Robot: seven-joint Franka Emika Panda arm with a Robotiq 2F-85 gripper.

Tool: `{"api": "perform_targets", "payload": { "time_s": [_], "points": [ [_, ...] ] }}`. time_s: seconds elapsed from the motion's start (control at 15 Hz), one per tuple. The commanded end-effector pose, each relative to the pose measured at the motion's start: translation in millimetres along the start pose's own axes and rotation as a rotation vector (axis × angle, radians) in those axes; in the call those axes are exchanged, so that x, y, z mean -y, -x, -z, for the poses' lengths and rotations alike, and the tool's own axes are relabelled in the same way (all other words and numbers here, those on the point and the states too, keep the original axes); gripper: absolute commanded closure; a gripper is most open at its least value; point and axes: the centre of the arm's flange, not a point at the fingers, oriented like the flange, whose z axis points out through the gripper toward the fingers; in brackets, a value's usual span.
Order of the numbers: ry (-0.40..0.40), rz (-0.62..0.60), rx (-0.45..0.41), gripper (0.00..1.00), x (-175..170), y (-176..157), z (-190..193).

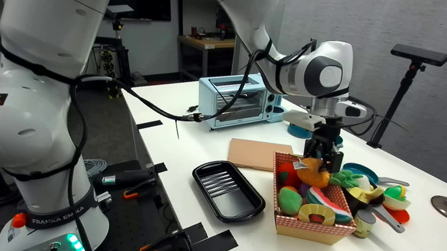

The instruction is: Remove the orange plush toy from the box

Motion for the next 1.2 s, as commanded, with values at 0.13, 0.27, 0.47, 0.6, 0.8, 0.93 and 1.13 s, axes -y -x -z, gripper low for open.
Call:
{"api": "perform_targets", "payload": {
  "time_s": [0.13,0.27,0.47,0.6,0.8,0.93,1.13],
  "points": [
    [-0.072,-0.114,-0.019,1.00,-27,-5,37],
    [-0.100,-0.155,-0.042,1.00,-44,-7,59],
    [-0.138,-0.201,-0.088,1.00,-63,-13,93],
    [-0.154,-0.215,-0.116,1.00,-67,-17,114],
    [-0.174,-0.223,-0.135,1.00,-66,-24,136],
    [-0.183,-0.218,-0.140,1.00,-60,-33,145],
    [-0.207,-0.216,-0.138,1.00,-47,-49,154]
  ]
}}
